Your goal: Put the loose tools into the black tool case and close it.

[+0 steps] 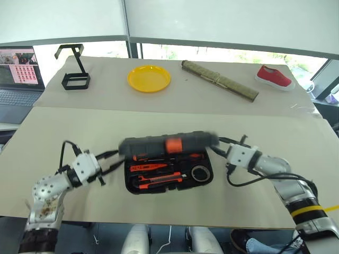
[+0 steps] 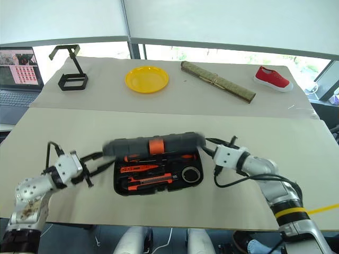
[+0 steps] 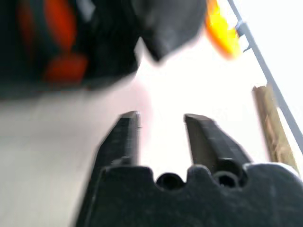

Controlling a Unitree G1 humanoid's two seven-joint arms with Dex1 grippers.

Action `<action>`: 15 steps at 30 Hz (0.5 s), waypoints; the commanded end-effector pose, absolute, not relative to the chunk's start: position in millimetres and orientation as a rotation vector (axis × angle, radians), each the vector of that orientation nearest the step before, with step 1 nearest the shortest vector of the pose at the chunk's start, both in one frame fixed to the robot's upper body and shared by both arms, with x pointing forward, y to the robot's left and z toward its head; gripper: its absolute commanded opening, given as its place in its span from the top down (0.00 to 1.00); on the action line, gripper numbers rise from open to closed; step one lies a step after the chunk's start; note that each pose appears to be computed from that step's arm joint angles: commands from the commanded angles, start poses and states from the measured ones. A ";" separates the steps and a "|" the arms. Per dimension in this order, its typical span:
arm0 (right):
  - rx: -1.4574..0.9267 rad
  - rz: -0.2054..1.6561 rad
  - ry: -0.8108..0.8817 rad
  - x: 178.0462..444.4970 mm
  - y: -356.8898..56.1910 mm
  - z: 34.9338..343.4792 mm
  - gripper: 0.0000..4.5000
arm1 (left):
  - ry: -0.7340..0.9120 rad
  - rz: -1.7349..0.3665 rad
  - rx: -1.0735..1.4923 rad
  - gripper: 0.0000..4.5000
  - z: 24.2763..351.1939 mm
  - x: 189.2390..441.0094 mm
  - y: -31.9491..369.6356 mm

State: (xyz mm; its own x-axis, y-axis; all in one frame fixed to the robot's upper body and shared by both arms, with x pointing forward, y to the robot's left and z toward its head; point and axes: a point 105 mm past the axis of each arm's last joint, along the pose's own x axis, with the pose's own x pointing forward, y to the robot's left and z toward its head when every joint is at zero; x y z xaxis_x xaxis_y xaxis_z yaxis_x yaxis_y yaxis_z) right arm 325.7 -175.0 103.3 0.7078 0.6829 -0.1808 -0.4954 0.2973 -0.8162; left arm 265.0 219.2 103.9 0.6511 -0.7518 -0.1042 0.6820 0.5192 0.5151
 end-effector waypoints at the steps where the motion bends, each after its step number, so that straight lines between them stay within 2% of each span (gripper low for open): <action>1: -1.012 0.724 -0.275 322.8 -191.1 123.9 0.24 | -0.118 -0.770 0.577 0.25 112.1 270.2 247.2; 3: -0.993 0.730 -0.241 318.1 -197.9 122.4 0.11 | -0.073 -0.737 0.544 0.10 110.9 273.8 259.1; 4: -0.978 0.736 -0.221 315.2 -200.8 121.6 0.16 | -0.063 -0.727 0.533 0.00 111.2 275.9 262.5; 5: -0.928 0.745 -0.184 310.7 -204.1 120.0 0.18 | -0.053 -0.729 0.521 0.00 111.8 277.9 263.6; 6: -0.879 0.777 -0.147 300.6 -206.2 119.3 0.21 | -0.045 -0.722 0.494 0.04 114.9 285.3 262.6; 7: -0.828 0.815 -0.095 290.5 -207.3 116.0 0.31 | -0.037 -0.723 0.470 0.07 117.6 292.3 260.4; 9: -0.744 0.899 -0.017 268.8 -202.1 112.5 0.41 | -0.023 -0.736 0.426 0.19 122.8 307.0 252.5; 10: -0.716 0.939 0.032 258.9 -198.5 108.7 0.51 | -0.017 -0.757 0.418 0.29 124.5 313.2 246.8; 12: -0.696 1.010 0.092 241.1 -188.5 102.9 0.65 | -0.007 -0.793 0.398 0.41 127.5 324.7 235.5; 15: -0.669 1.090 0.151 221.7 -172.6 95.7 0.87 | 0.002 -0.841 0.398 0.65 129.9 338.2 220.5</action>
State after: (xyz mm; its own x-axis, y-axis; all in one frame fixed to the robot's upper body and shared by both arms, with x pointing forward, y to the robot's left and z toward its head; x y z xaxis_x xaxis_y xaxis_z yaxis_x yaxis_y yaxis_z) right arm 229.4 -185.6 87.0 0.5125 0.7406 -0.4345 -0.8387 0.3232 -0.4383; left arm 333.5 227.6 130.4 0.6927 -0.7081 -0.1372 0.7034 0.6213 0.3451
